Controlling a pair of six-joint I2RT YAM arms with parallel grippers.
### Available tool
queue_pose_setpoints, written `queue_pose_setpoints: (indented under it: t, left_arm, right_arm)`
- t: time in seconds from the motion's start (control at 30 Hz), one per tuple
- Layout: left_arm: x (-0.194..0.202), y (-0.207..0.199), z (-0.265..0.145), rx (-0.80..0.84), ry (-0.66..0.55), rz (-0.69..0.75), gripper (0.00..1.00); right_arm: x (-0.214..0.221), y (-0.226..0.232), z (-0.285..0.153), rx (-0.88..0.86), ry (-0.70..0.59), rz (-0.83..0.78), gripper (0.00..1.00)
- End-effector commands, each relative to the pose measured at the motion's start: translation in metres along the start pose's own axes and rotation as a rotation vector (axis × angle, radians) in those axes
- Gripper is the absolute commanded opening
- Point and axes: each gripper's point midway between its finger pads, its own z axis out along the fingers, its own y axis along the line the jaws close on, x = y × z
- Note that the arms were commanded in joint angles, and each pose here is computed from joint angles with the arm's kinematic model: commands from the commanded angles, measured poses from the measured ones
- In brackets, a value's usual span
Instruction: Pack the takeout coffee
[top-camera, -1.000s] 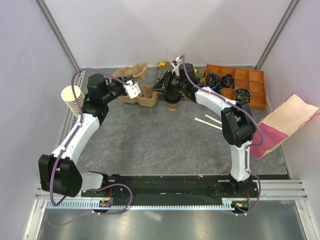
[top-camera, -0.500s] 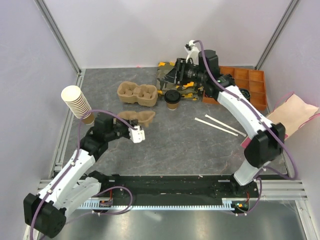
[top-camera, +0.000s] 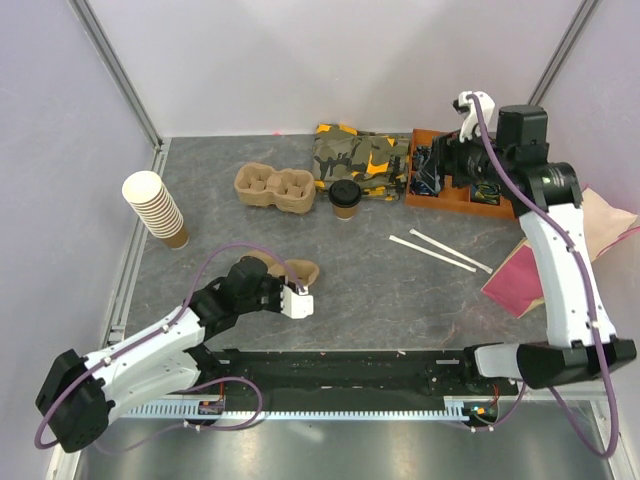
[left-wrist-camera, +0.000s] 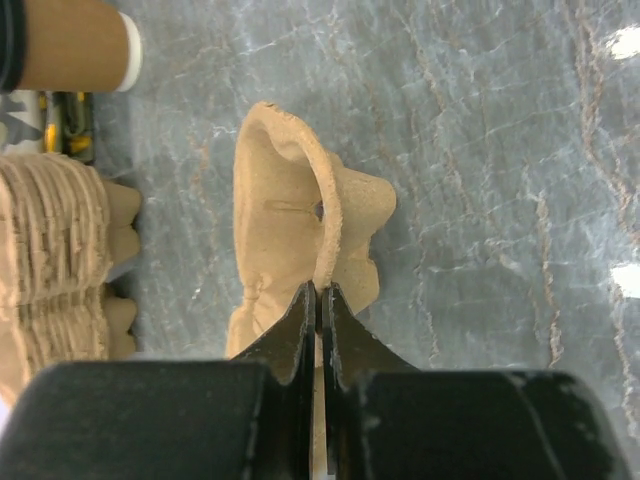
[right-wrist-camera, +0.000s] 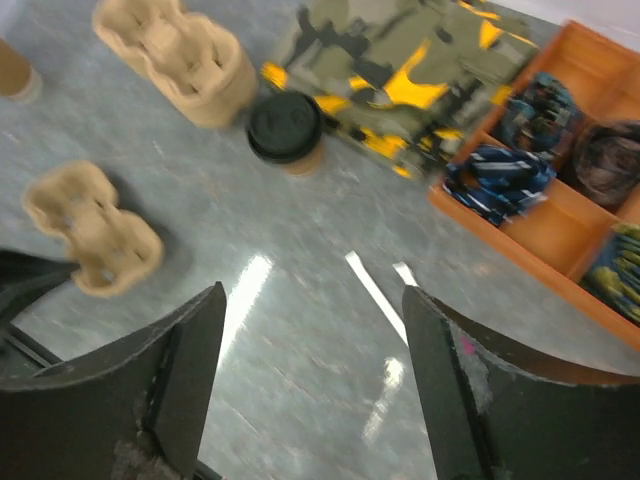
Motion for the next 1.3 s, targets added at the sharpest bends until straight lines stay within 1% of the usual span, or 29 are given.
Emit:
queue_pose_setpoints:
  t: [0.0, 0.03, 0.07, 0.1, 0.17, 0.2, 0.27, 0.37, 0.4, 0.47, 0.57, 0.63, 0.7, 0.77, 0.83, 0.97, 1.07, 1.27]
  left_arm:
    - [-0.006, -0.009, 0.004, 0.033, -0.015, -0.074, 0.27]
    - [-0.008, -0.011, 0.004, 0.044, -0.025, -0.074, 0.34]
    - [-0.009, -0.016, 0.004, 0.068, -0.036, -0.078, 0.39]
    - [-0.011, -0.016, 0.004, 0.073, -0.042, -0.081, 0.49]
    - [-0.011, -0.02, 0.004, 0.096, -0.04, -0.096, 0.57]
    - [-0.013, -0.018, 0.004, 0.092, -0.041, -0.103, 0.65]
    - [-0.017, -0.016, 0.002, 0.097, -0.048, -0.13, 0.72]
    - [-0.037, -0.006, -0.008, 0.098, -0.097, -0.176, 0.77]
    - [-0.046, 0.002, -0.013, 0.094, -0.114, -0.183, 0.78]
    - [-0.057, 0.009, -0.02, 0.09, -0.144, -0.202, 0.79]
    - [-0.07, 0.025, -0.03, 0.06, -0.173, -0.202, 0.79]
    - [-0.077, 0.033, -0.035, 0.042, -0.187, -0.207, 0.79]
    - [-0.084, 0.039, -0.039, 0.03, -0.208, -0.214, 0.8]
    - [-0.092, 0.044, -0.044, 0.026, -0.234, -0.241, 0.8]
    - [-0.099, 0.045, -0.046, 0.032, -0.255, -0.276, 0.8]
    - [-0.114, 0.055, -0.052, 0.029, -0.3, -0.303, 0.8]
    - [-0.123, 0.065, -0.054, 0.016, -0.323, -0.31, 0.8]
    - [-0.138, 0.085, -0.061, -0.012, -0.346, -0.398, 0.8]
  right_arm:
    - [0.018, -0.008, -0.061, 0.164, 0.044, -0.128, 0.83]
    - [0.016, -0.006, -0.078, 0.19, 0.008, -0.135, 0.85]
    - [0.016, -0.006, -0.087, 0.211, -0.009, -0.132, 0.89]
    - [0.017, -0.01, -0.094, 0.243, -0.019, -0.125, 0.91]
    - [0.028, -0.021, -0.11, 0.333, -0.022, -0.104, 0.92]
    - [0.032, -0.029, -0.121, 0.383, -0.031, -0.091, 0.93]
    - [0.041, -0.044, -0.132, 0.469, -0.017, -0.081, 0.93]
    - [0.047, -0.065, -0.152, 0.583, -0.004, -0.083, 0.97]
    - [0.051, -0.077, -0.163, 0.649, 0.011, -0.073, 0.97]
    - [0.05, -0.083, -0.173, 0.696, 0.015, -0.09, 0.98]
    - [0.06, -0.098, -0.184, 0.772, 0.067, -0.068, 0.98]
    - [0.086, -0.108, -0.186, 0.809, 0.176, -0.031, 0.98]
    - [0.104, -0.108, -0.19, 0.817, 0.246, -0.025, 0.98]
    - [0.111, -0.101, -0.193, 0.795, 0.273, -0.036, 0.98]
    - [0.11, -0.095, -0.198, 0.766, 0.291, -0.085, 0.98]
    - [0.138, -0.091, -0.201, 0.697, 0.459, -0.159, 0.97]
    - [0.16, -0.097, -0.195, 0.649, 0.585, -0.194, 0.95]
    - [0.18, -0.112, -0.174, 0.559, 0.721, -0.22, 0.91]
